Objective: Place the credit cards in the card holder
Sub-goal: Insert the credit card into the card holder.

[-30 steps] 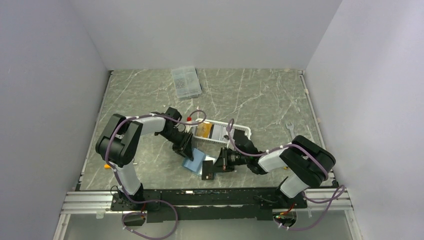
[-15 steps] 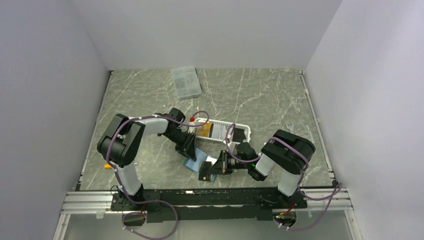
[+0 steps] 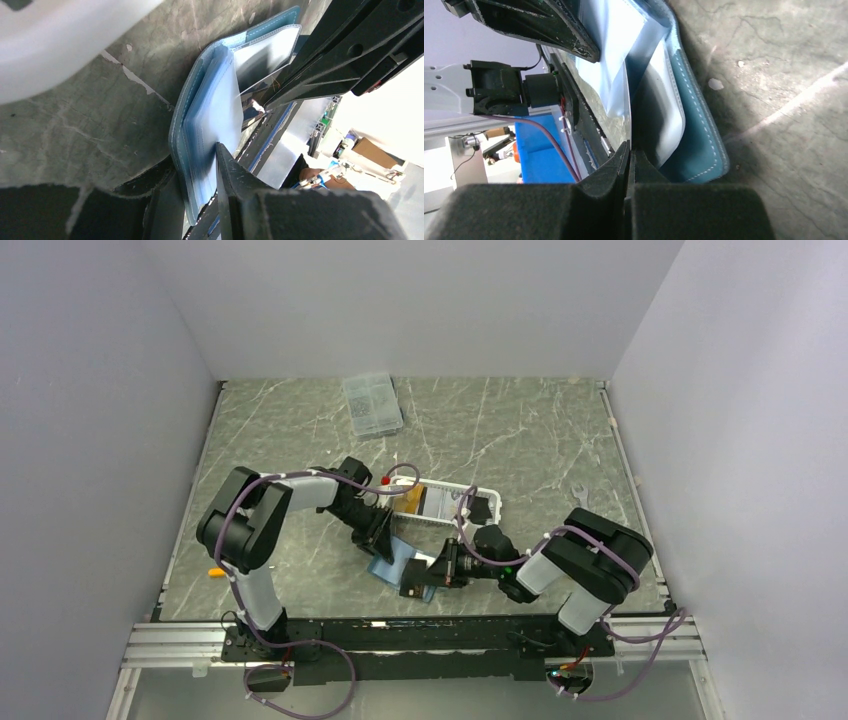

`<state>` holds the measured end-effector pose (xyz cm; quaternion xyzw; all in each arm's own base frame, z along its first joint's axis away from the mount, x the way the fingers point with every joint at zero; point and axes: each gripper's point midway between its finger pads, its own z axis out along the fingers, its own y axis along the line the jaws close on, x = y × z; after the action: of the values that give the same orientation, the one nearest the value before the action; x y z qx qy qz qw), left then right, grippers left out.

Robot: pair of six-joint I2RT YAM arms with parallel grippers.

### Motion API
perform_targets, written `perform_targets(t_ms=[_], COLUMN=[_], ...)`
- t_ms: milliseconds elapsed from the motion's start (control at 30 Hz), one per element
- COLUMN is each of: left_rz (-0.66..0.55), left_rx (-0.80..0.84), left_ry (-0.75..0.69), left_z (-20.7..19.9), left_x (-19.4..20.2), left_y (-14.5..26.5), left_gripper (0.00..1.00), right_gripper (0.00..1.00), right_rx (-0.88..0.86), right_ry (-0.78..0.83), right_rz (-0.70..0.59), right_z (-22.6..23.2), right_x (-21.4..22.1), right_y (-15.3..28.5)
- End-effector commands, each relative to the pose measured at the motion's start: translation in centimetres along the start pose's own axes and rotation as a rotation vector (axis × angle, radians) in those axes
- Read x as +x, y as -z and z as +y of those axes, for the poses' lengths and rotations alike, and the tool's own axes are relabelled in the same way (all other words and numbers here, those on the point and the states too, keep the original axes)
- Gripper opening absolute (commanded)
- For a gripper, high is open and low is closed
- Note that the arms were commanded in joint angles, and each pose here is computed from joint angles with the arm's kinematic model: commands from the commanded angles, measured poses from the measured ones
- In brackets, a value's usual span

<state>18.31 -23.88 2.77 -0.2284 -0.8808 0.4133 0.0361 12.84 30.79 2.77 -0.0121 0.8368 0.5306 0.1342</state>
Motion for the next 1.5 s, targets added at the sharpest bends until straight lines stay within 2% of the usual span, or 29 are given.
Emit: perform_targets(t_ms=[0,400,567,933,1233,1467], left_rz=[0.021,0.024,0.026,0.024,0.038,-0.006], left_rx=[0.031,0.028,0.033,0.050,0.065,0.163], left_ry=[0.003,-0.001,-0.002,-0.012,0.007,-0.007], left_z=[-0.3,-0.3,-0.4,-0.9,-0.9,-3.8], left_x=[0.4,0.6,0.6,0.6,0.8,-1.2], left_y=[-0.4,-0.3,-0.3,-0.1,-0.3,0.2], left_gripper=[0.31,0.33,0.32,0.33,0.30,0.28], right_gripper=[0.00,0.00,0.00,0.00,0.00,0.00], right_rx=[0.058,0.057,0.090,-0.086,-0.078,-0.031], right_ry=[-0.003,-0.030,-0.089,-0.087,-0.094,-0.066], right_rz=[-0.045,-0.094,-0.127,-0.070,-0.164,-0.210], right_z=[-1.4,-1.8,-3.0,-0.4,-0.2,0.0], right_x=[-0.4,-1.4,-1.8,-2.1,-3.0,-3.2], right_y=[0.1,-0.2,0.1,-0.7,0.9,2.6])
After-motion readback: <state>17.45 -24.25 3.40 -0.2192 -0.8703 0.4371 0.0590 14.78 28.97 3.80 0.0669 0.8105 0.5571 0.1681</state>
